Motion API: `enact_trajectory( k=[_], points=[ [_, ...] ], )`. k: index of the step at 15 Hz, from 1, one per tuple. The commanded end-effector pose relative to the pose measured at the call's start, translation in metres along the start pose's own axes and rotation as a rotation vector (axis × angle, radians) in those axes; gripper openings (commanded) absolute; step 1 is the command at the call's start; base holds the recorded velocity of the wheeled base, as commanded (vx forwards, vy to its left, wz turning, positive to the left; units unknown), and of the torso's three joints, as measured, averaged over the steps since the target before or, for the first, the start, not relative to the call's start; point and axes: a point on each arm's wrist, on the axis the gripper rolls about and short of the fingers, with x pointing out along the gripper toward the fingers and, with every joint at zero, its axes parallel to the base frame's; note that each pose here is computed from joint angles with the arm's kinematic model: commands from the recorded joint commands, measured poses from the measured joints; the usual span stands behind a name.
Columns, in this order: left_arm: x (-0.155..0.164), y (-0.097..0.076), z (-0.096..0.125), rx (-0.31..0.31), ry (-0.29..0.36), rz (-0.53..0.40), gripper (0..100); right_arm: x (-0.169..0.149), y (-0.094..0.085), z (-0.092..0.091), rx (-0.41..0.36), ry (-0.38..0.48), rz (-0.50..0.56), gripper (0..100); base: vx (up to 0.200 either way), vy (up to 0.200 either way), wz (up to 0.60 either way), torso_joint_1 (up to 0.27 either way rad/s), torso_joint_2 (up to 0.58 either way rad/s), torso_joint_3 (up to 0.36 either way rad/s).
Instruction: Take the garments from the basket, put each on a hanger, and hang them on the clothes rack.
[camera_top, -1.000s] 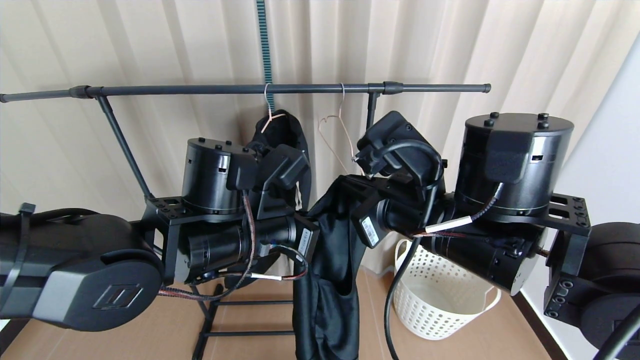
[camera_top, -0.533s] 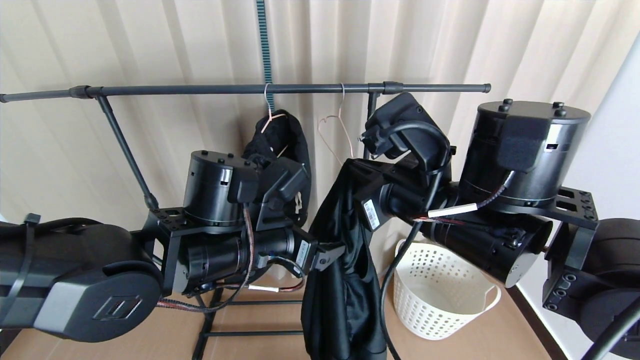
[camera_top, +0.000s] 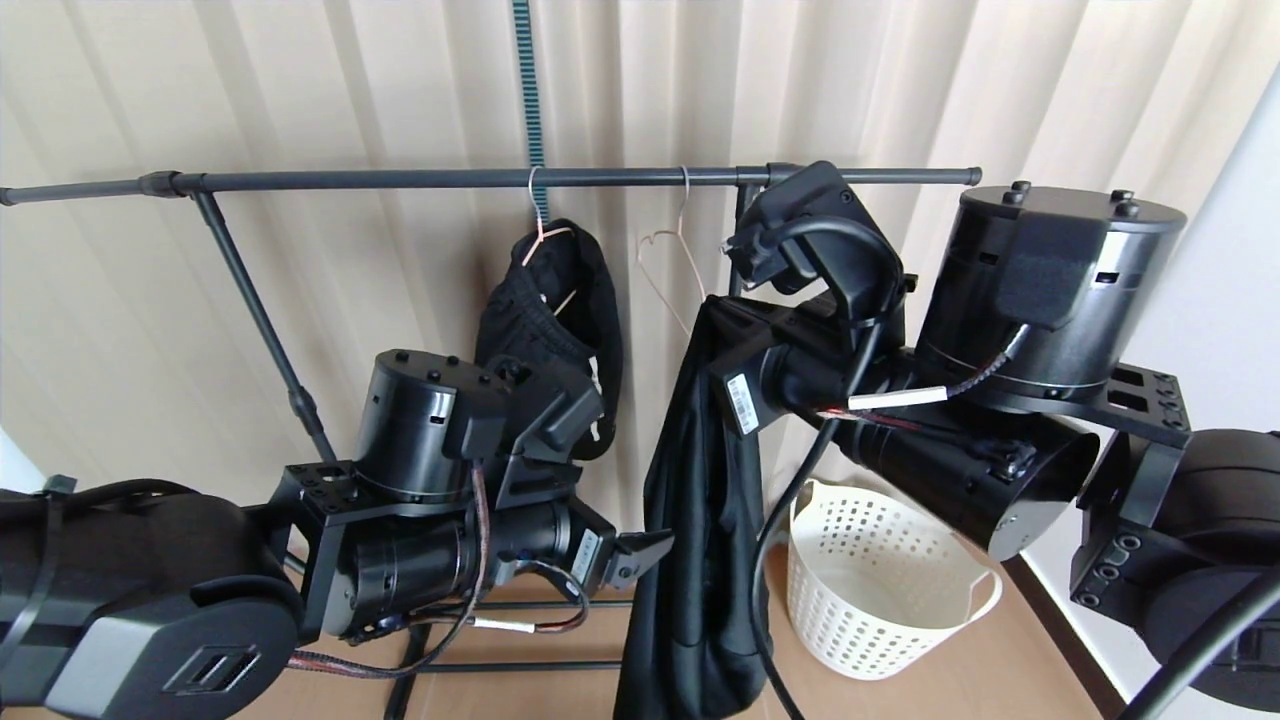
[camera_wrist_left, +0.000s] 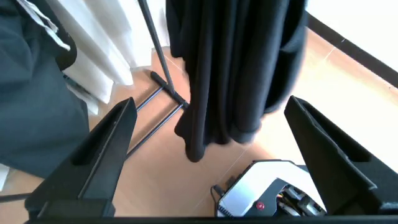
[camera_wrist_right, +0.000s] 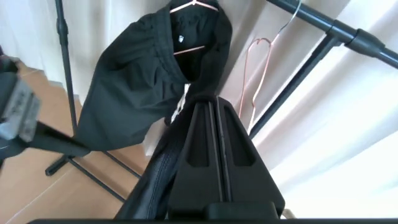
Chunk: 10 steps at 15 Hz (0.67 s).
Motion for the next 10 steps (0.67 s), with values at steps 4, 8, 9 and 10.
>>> enact_trajectory(
  k=[4, 8, 9, 10],
  points=[
    [0.027, -0.017, 0.012, -0.198, -0.026, 0.096, 100, 0.013, 0.003, 0.002, 0.008, 0.027, -0.142, 0, 0.000, 0.000, 0.00, 0.000, 0.00, 0.000],
    [0.064, -0.030, 0.019, -0.209, -0.025, 0.135, 100, 0.019, 0.005, 0.002, 0.028, 0.010, -0.199, 0, 0.000, 0.000, 0.00, 0.000, 0.00, 0.000],
    [0.073, -0.030, 0.021, -0.222, -0.031, 0.154, 100, 0.018, 0.005, 0.002, 0.027, 0.011, -0.197, 0, 0.000, 0.000, 0.00, 0.000, 0.00, 0.000],
    [0.083, -0.029, 0.023, -0.240, -0.041, 0.175, 100, 0.016, 0.004, 0.001, 0.027, 0.012, -0.197, 0, 0.000, 0.000, 0.00, 0.000, 0.00, 0.000]
  ],
)
